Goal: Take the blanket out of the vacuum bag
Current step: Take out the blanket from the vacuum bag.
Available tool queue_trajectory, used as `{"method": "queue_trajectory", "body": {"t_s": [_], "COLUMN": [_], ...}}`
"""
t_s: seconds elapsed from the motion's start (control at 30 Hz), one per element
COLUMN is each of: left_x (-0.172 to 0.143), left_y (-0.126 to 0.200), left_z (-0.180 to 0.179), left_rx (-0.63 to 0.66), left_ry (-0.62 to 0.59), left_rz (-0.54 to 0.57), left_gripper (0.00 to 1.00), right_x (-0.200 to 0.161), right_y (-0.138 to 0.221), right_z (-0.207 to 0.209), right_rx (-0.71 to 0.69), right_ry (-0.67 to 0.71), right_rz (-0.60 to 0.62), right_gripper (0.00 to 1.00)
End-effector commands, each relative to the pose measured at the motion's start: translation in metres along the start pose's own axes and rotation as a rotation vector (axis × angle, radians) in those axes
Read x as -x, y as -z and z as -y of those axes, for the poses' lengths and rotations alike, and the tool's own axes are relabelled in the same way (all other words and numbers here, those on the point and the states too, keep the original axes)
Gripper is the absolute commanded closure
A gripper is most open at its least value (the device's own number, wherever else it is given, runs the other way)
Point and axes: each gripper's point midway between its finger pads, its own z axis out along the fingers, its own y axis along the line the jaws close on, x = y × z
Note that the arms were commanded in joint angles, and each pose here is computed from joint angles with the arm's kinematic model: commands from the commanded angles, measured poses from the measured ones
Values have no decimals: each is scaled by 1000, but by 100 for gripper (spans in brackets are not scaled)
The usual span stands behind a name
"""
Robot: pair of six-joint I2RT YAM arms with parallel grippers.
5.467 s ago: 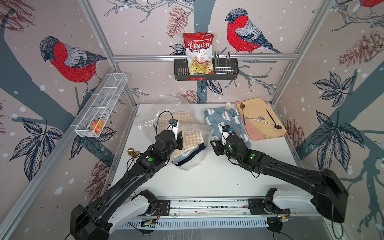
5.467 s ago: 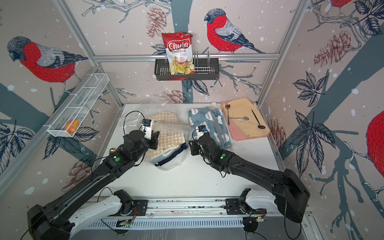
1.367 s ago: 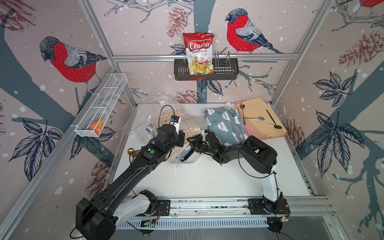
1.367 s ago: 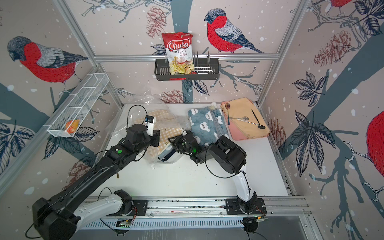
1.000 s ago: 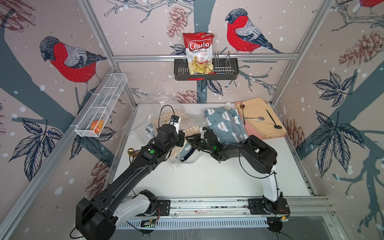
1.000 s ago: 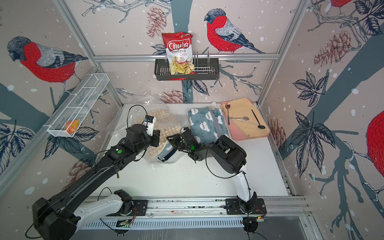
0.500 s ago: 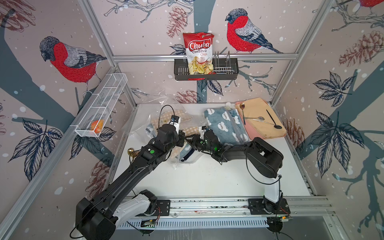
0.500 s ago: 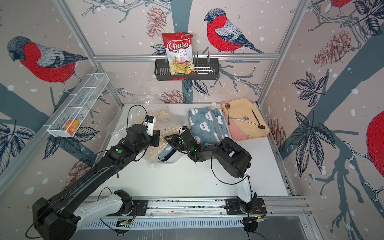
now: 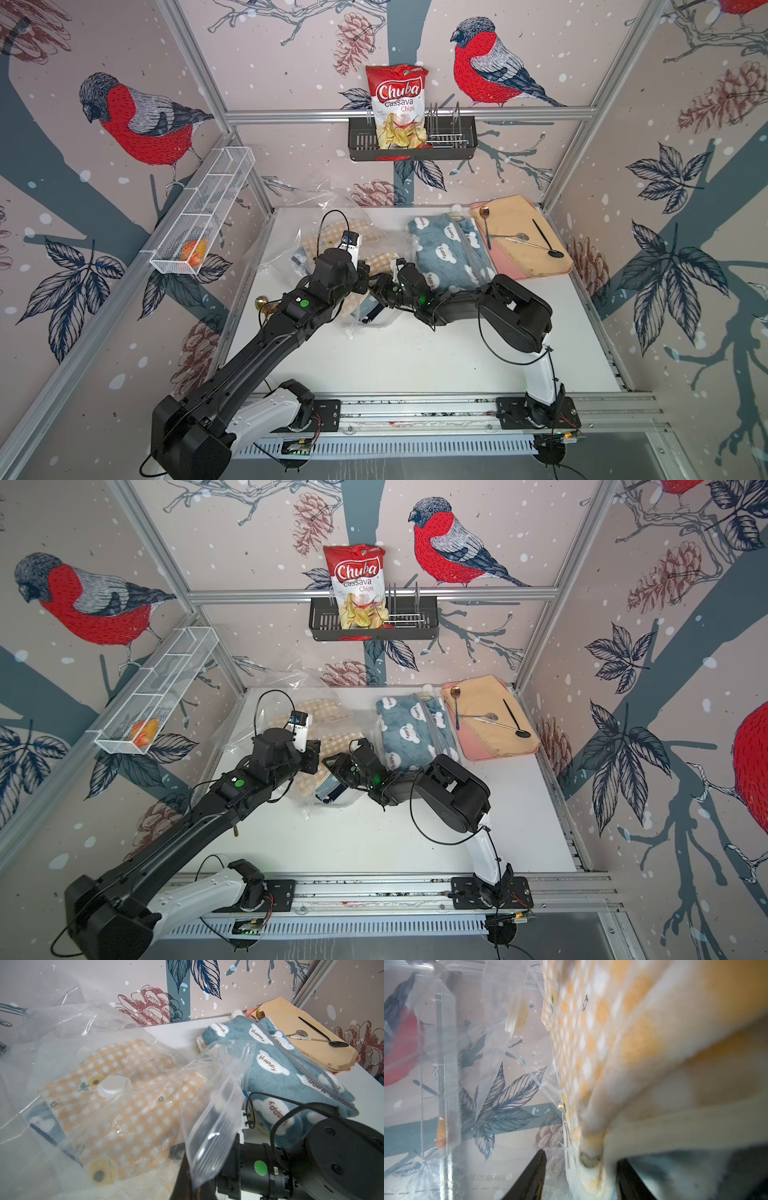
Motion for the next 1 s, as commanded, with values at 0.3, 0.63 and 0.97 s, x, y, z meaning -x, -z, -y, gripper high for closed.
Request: {"method": "queue_trajectory", "body": {"t_s": [0.3,0.63,0.97], "left_x": [5,4,4], "left_y": [2,1,1], "left_z": [3,4,4], "left_rx": [-15,-14,-16], "left_ry": [-4,-6,-6], "left_rz": [19,15,16], "left_gripper": [100,100,100], "right_x": [9,6,0], "right_y": [2,1,4], "right_z": [-47,-34,5], "right_rx": [83,54,-18], "right_ry": [87,62,18], "right_rz": [31,15,-3], "right_gripper": [78,73,52]}}
